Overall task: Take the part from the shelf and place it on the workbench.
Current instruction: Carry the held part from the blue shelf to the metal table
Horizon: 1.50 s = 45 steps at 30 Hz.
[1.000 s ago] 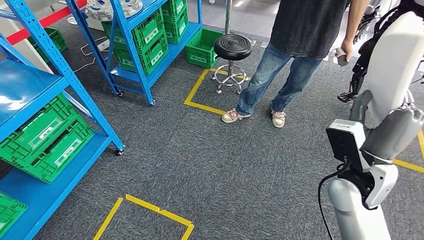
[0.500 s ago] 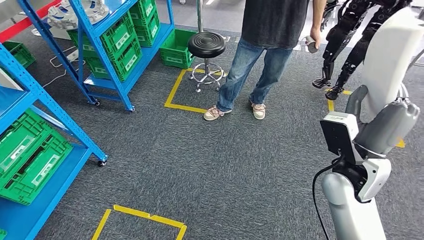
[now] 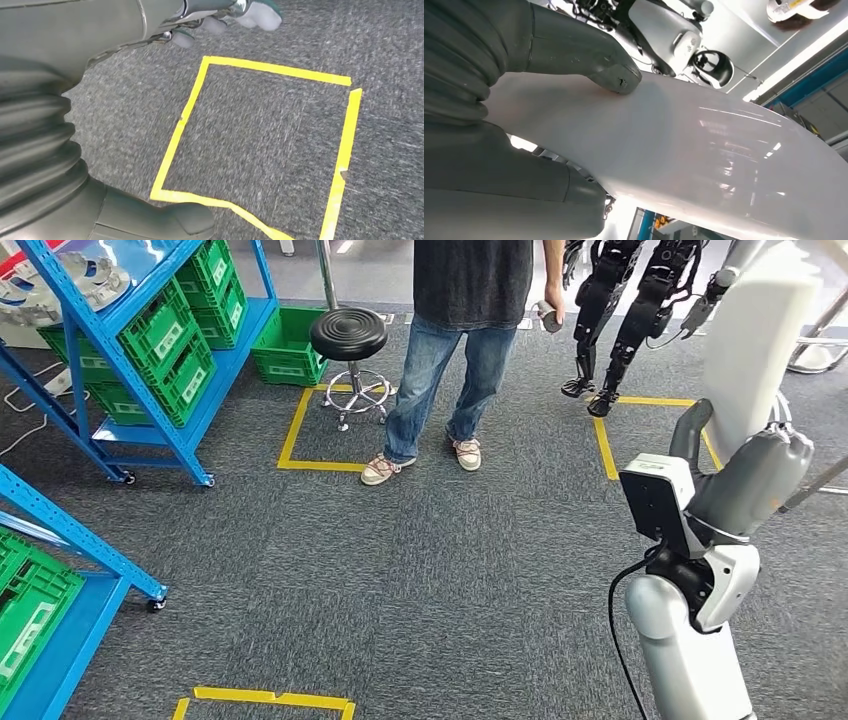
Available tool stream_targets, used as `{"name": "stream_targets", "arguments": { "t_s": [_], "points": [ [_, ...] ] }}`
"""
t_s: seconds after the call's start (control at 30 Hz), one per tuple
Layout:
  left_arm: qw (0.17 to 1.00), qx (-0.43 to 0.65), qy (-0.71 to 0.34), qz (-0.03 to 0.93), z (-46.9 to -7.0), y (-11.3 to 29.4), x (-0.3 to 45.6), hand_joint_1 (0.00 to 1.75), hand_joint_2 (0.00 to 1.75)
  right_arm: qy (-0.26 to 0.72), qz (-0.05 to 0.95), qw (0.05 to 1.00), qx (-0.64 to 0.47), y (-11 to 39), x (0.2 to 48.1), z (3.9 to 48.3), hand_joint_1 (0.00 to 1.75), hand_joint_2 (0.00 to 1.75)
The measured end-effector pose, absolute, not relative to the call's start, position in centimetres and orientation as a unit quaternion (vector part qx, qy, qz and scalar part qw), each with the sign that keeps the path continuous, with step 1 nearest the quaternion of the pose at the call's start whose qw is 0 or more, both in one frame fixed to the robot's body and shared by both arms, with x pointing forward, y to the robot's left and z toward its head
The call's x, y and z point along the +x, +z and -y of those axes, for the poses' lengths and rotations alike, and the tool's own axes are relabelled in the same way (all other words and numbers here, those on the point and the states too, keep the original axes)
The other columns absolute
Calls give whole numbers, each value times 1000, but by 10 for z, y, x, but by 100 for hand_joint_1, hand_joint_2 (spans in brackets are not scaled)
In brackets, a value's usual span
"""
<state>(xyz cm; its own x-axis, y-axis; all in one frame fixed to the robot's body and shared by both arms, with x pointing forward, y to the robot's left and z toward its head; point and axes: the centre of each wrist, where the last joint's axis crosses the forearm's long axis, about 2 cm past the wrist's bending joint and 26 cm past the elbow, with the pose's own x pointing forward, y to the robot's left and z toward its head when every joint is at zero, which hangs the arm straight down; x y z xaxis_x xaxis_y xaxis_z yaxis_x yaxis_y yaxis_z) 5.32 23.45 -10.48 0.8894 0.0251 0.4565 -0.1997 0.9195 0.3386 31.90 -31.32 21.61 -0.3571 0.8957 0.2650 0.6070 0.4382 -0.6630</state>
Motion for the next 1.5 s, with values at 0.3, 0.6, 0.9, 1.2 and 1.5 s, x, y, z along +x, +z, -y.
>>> {"name": "stream_targets", "arguments": {
  "t_s": [0.3,0.6,0.9,1.2,1.5],
  "points": [
    [953,186,62,229,-233,-105,53,0,175,234,791,302,-478,220,323,311,175,175],
    [954,181,66,231,-231,-104,55,0,175,234,792,295,-480,224,326,308,175,175],
    [956,145,66,246,-230,-105,52,0,175,238,787,301,-483,223,326,304,175,175],
    [954,131,67,261,-231,-106,52,0,175,239,783,308,-484,218,320,304,175,175],
    [954,131,63,264,-231,-105,54,0,175,238,783,305,-486,219,319,304,175,175]
  ]
}}
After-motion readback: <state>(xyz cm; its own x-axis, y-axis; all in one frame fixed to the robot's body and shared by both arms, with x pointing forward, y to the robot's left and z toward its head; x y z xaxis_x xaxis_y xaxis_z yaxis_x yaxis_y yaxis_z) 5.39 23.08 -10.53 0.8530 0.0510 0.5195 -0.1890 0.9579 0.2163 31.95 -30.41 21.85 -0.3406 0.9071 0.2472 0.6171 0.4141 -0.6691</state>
